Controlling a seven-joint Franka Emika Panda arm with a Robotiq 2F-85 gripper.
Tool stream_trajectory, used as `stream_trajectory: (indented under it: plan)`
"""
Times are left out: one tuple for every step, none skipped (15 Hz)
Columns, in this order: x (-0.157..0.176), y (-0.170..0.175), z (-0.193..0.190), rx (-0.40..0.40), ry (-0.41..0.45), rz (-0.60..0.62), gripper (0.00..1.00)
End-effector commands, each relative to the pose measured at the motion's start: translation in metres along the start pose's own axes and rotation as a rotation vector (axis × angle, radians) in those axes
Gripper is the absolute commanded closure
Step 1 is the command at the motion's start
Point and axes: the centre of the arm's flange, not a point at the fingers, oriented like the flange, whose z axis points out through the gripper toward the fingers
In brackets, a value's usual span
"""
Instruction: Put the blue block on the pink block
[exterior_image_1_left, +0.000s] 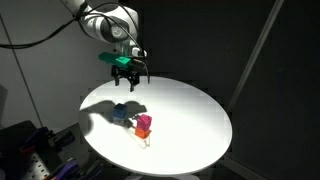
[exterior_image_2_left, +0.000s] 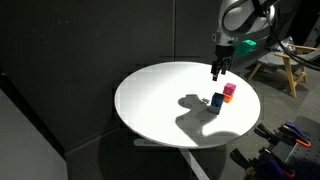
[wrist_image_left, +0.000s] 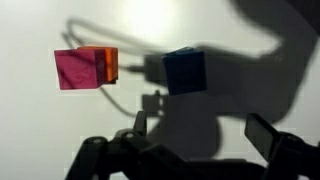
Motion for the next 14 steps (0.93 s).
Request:
stream_trajectory:
  plan:
    - [0.008, 0.007, 0.005, -0.014, -0.019, -0.005, 0.0]
    - [0.008, 0.007, 0.009, -0.016, -0.023, -0.007, 0.0]
    - [0.007, 0.008, 0.013, -0.02, -0.026, -0.011, 0.0]
    - [0.006, 0.008, 0.017, -0.021, -0.028, -0.015, 0.0]
    - [0.005, 0.008, 0.021, -0.023, -0.03, -0.019, 0.0]
    - [0.004, 0.008, 0.024, -0.024, -0.031, -0.022, 0.0]
    - [0.003, 0.009, 0.028, -0.026, -0.031, -0.025, 0.0]
    - [0.003, 0.009, 0.032, -0.029, -0.031, -0.028, 0.0]
    - [0.003, 0.008, 0.036, -0.034, -0.03, -0.031, 0.0]
    - [0.003, 0.008, 0.04, -0.04, -0.028, -0.033, 0.0]
    - [0.004, 0.008, 0.044, -0.046, -0.023, -0.033, 0.0]
    - [0.004, 0.008, 0.049, -0.052, -0.019, -0.036, 0.0]
    - [0.003, 0.008, 0.054, -0.059, -0.017, -0.042, 0.0]
    - [0.003, 0.007, 0.059, -0.064, -0.016, -0.05, 0.0]
